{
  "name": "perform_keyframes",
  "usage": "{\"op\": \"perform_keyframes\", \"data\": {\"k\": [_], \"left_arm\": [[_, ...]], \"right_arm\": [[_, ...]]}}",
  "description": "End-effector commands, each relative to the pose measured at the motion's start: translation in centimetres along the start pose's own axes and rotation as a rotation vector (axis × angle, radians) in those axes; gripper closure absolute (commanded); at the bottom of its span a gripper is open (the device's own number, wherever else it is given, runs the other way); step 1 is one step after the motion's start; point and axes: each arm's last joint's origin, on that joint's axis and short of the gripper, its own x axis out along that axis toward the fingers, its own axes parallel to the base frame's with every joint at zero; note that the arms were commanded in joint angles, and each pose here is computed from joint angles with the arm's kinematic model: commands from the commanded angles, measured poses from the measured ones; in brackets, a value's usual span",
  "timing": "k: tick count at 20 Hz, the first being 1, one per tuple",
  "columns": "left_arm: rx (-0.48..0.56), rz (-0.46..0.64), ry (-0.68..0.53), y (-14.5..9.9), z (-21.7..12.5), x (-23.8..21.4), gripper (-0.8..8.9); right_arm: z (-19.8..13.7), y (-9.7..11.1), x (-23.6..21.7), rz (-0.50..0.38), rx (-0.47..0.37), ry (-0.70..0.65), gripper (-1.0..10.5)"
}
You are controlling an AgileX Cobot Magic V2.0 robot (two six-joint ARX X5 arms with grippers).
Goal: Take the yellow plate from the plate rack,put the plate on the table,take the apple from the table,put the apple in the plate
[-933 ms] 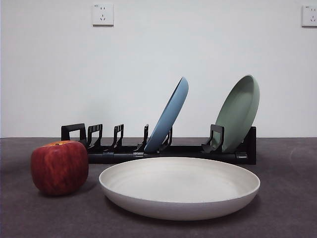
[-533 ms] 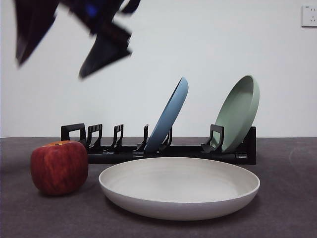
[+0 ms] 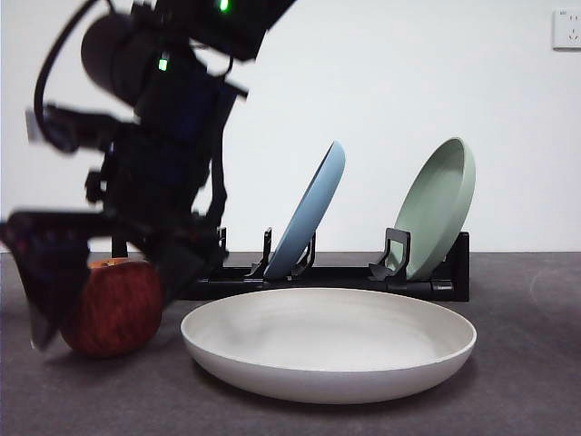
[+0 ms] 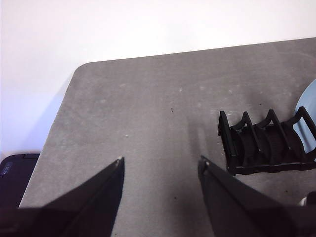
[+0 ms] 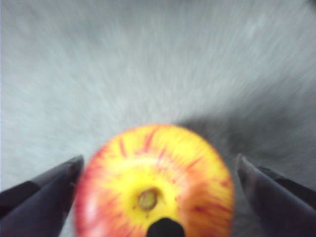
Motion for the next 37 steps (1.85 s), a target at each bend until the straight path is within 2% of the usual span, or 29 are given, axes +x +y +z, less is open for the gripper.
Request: {"op": "perform_keyframes", "data": {"k": [1,2,3,10,13,16,19,24,29,32,37], "left_arm": [[0.008,0.002,0.005,0.0,-0.1,0.0,5.62],[0.009,0.002,0.007,0.0,-0.1,0.0,5.62],[0.009,0.002,0.007,0.0,-0.1,0.0,5.62],[0.008,0.001,0.003,0.0,-0.1,0.1,5.62],[0.006,-0.03,-0.007,-0.2,0.2,0.6,5.62],[0.002,-0.083,-0.021,-0.6,0.7,1.4,5.62],[0.004,-0.137,-0.018,-1.1,1.2,2.6,5.62],[0.004,-0.218,-0.017,-1.9,1.7,4.3,5.62],[-0.004,-0.262,-0.021,-2.1,1.9,4.8,5.62],[-0.004,-0.262,-0.019,-2.1,1.9,4.8,5.62],[-0.002,-0.262,-0.007,-2.1,1.8,4.8,5.62]], "right_arm": [[-0.2,0.1,0.5,0.003,-0.007,0.015,7.6],[-0.2,0.2,0.5,0.005,-0.009,0.014,9.3],[-0.1,0.3,0.5,0.002,-0.011,0.012,9.5],[0.4,0.6,-0.3,-0.003,-0.019,-0.004,9.6],[1.8,0.4,-4.0,-0.013,-0.017,-0.052,9.6],[2.9,-0.5,-9.6,-0.036,-0.002,-0.132,9.6],[2.5,-1.9,-15.9,-0.073,0.033,-0.198,9.6],[-1.3,-4.2,-25.2,-0.138,0.143,-0.201,9.6],[-5.9,-5.6,-30.4,-0.18,0.32,-0.102,9.6],[-7.4,-6.0,-31.0,-0.178,0.408,-0.015,9.6],[-8.1,-6.2,-26.9,-0.163,0.44,0.004,9.6]]}}
